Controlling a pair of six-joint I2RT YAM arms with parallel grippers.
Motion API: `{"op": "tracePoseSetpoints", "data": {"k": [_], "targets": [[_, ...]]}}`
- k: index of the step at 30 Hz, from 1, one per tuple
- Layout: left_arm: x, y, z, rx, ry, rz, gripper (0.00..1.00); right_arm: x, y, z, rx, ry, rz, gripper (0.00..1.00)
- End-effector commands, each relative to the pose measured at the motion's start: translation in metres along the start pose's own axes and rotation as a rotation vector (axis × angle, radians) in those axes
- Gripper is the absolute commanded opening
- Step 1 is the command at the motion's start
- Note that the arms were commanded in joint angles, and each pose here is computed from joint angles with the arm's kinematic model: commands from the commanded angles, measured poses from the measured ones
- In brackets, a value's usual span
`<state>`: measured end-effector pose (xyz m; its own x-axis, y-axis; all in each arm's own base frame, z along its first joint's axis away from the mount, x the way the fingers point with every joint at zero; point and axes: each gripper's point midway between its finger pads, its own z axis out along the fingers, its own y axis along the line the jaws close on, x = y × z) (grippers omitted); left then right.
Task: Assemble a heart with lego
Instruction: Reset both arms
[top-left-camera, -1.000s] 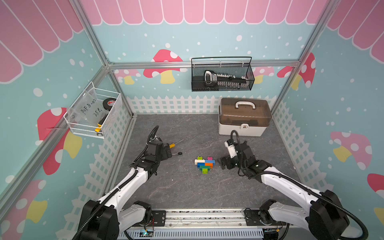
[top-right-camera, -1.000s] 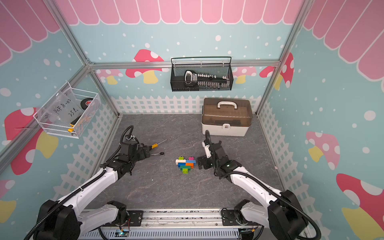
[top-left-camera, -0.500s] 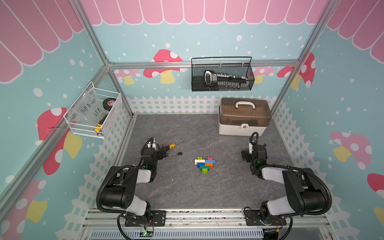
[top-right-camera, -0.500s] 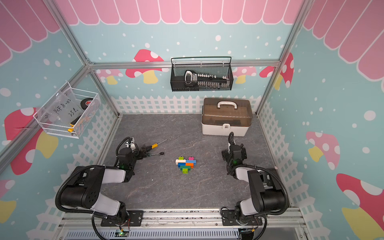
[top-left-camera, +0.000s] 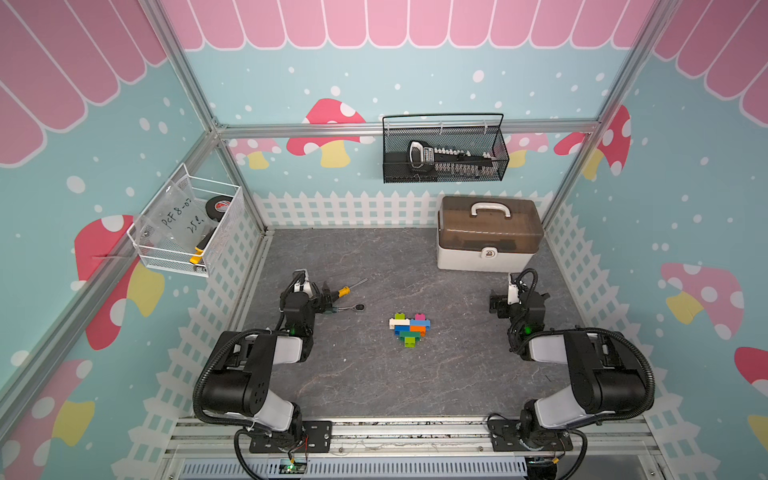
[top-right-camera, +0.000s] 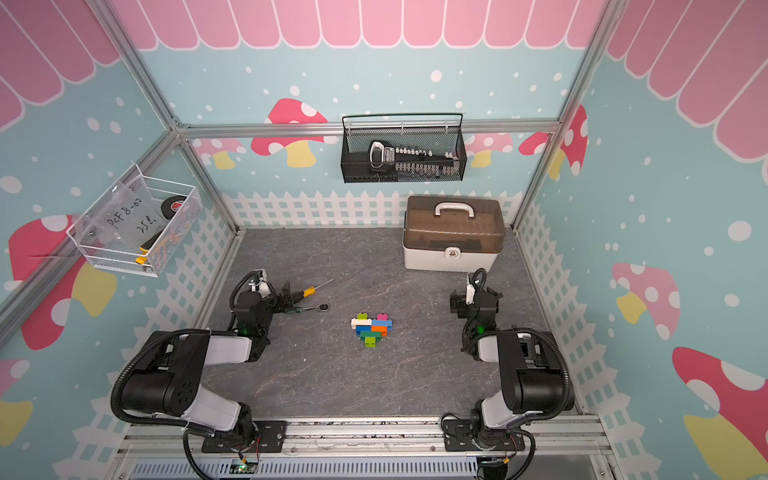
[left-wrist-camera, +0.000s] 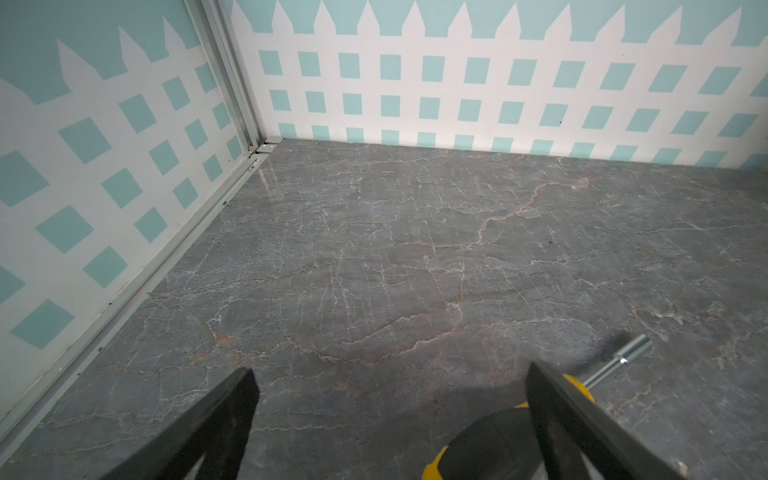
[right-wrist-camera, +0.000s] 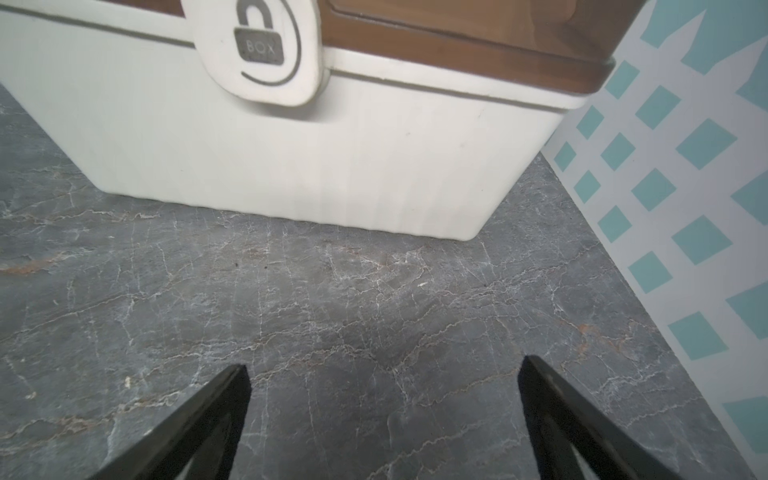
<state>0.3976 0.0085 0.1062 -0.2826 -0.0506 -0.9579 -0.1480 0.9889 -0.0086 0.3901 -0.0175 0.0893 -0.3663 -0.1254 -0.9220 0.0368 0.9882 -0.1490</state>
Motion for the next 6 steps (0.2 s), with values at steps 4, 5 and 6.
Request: {"op": "tracePoseSetpoints", "data": {"k": [4, 5, 6], "targets": [[-0.0111, 0.0038, 0.0038, -0.016, -0.029, -0.003, 1.00, -0.0088, 0.0001, -0.0001, -0.008, -0.038, 0.006, 0.99], [-0.0110, 0.0049, 0.0031, -0.020, -0.032, -0.003, 1.00, -0.0088, -0.0001, -0.0002, -0.008, -0.039, 0.007, 0.99], [-0.0109, 0.0049, 0.0026, -0.022, -0.036, 0.000, 1.00, -0.0091, 0.0001, -0.0002, -0.008, -0.039, 0.007, 0.99]]}}
